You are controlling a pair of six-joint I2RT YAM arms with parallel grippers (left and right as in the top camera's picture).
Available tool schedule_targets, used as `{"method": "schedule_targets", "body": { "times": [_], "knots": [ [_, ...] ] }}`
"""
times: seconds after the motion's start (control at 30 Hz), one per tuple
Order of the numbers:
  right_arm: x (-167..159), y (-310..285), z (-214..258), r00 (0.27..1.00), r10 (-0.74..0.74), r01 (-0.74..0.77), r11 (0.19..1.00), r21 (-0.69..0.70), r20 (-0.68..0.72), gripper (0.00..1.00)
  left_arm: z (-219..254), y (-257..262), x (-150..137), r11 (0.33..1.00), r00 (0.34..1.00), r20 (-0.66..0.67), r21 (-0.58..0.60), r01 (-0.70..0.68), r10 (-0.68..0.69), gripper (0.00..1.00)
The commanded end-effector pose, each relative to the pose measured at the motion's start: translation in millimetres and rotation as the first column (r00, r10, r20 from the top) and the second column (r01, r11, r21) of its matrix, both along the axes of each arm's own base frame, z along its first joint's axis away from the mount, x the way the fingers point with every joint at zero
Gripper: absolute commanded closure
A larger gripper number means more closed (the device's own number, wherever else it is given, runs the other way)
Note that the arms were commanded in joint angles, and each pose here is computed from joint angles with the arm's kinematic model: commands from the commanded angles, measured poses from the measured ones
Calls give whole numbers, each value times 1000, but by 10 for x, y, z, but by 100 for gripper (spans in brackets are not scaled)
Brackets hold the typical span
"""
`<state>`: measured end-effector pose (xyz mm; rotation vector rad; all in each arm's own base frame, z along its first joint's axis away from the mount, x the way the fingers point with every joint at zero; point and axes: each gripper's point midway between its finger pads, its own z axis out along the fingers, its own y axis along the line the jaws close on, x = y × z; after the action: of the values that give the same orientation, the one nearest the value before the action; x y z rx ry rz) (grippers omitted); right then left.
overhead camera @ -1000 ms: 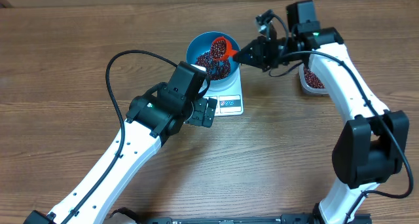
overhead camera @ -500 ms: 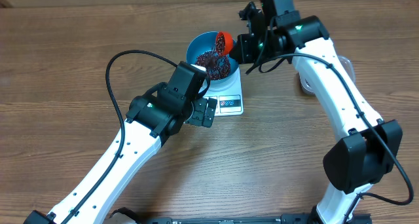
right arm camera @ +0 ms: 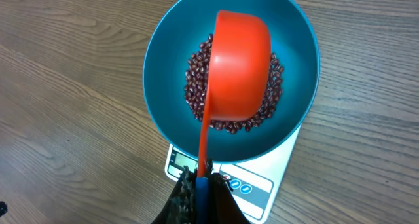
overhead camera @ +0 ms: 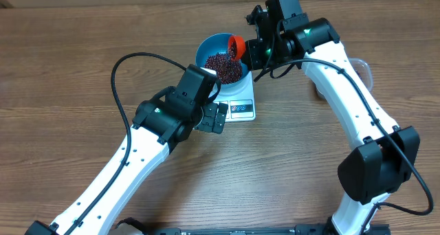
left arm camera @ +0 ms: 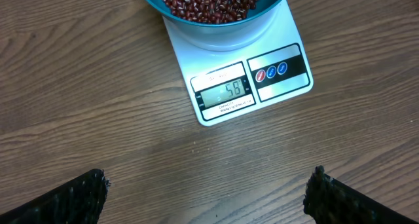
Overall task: Scoop item into bowl and weigh 150g on scale
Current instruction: 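Tilt the scoop with the right gripper to pour beans into the bowl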
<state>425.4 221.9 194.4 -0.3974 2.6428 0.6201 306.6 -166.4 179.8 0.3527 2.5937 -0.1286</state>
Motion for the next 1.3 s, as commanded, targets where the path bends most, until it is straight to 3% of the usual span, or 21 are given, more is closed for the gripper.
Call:
{"method": "schedule_targets", "body": {
  "times": [0.0,0.5,0.97,1.27],
  "knots": [
    [27,-19,320,997,-2,1,1000,14,83,96,-3,5,-15,1000,1000,2,5,14,-14,0],
    [8,13,326,994,33,-33,999,0,100,96,-3,5,-15,1000,1000,2,5,14,-14,0],
    [-12,63,383,967,57,11,965,-263,248,96,-3,5,-15,1000,1000,2,5,14,-14,1],
    [-48,63,363,964,82,1,950,-311,253,96,-3,5,-15,1000,1000,2,5,14,-14,0]
  ]
}}
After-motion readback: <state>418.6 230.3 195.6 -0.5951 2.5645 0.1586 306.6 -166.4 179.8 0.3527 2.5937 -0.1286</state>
